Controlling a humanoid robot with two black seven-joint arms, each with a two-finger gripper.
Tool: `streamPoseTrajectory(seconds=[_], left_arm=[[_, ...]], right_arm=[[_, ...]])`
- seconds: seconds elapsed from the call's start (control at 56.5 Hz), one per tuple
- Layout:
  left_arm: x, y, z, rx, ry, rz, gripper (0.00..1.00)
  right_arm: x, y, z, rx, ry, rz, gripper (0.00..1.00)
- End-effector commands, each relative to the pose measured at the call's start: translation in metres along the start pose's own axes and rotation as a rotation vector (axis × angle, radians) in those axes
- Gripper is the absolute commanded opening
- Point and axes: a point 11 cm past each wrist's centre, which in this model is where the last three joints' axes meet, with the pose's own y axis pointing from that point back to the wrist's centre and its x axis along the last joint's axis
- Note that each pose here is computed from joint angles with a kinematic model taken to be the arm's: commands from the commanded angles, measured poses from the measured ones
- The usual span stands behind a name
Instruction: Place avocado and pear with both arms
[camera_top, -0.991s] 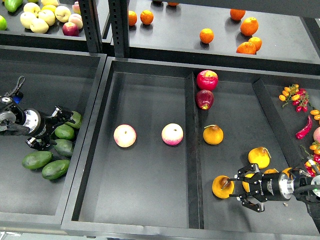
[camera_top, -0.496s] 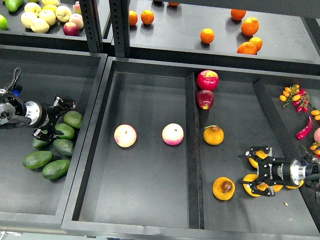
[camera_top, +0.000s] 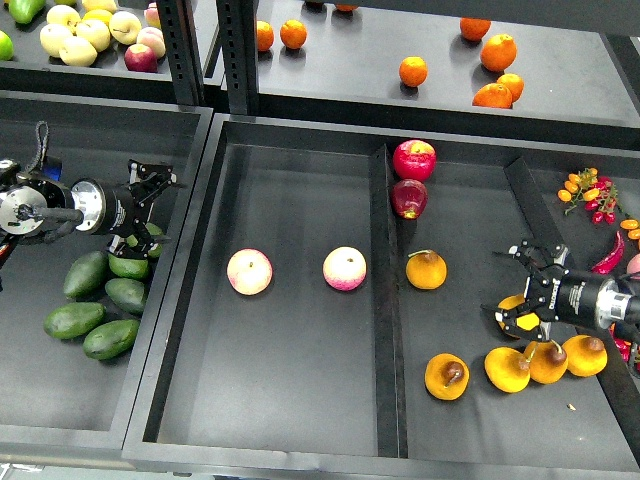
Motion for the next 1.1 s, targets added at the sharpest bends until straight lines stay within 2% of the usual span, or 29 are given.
streamPoseTrajectory(seconds=[0.0, 0.265, 0.354, 0.478, 0.761, 0.779, 0.903, 1.08], left_arm=[[-0.005, -0.004, -0.004, -0.082, 0.137, -0.058, 0.99], [-0.012, -0.009, -0.012, -0.178, 0.299, -0.129, 0.99], [-0.013, -0.014, -0.013, -0.283, 0.346, -0.131, 0.99], [-0.017, -0.023, -0.027, -0.417, 0.453, -0.135, 0.99], [0.02, 0.009, -0.032, -0.653, 0.602, -0.072, 0.99], [0.027, 0.017, -0.032, -0.73, 0.619, -0.046, 0.99], [0.038, 0.031, -0.022, -0.885, 0.64, -0.003, 0.99], [0.043, 0.038, -0.032, -0.907, 0.642, 0.015, 0.99]], right_arm=[[-0.013, -0.024, 0.004, 0.06, -0.079, -0.065, 0.94], [-0.054, -0.07, 0.007, 0.216, -0.286, -0.238, 0.99], [-0.071, -0.085, 0.012, 0.246, -0.349, -0.301, 0.99], [-0.089, -0.1, 0.011, 0.364, -0.456, -0.361, 0.99], [-0.065, -0.07, -0.032, 0.626, -0.556, -0.357, 0.99], [-0.06, -0.064, -0.038, 0.677, -0.561, -0.343, 0.99], [-0.049, -0.054, -0.047, 0.783, -0.582, -0.314, 0.99], [-0.038, -0.044, -0.053, 0.867, -0.611, -0.287, 0.99]])
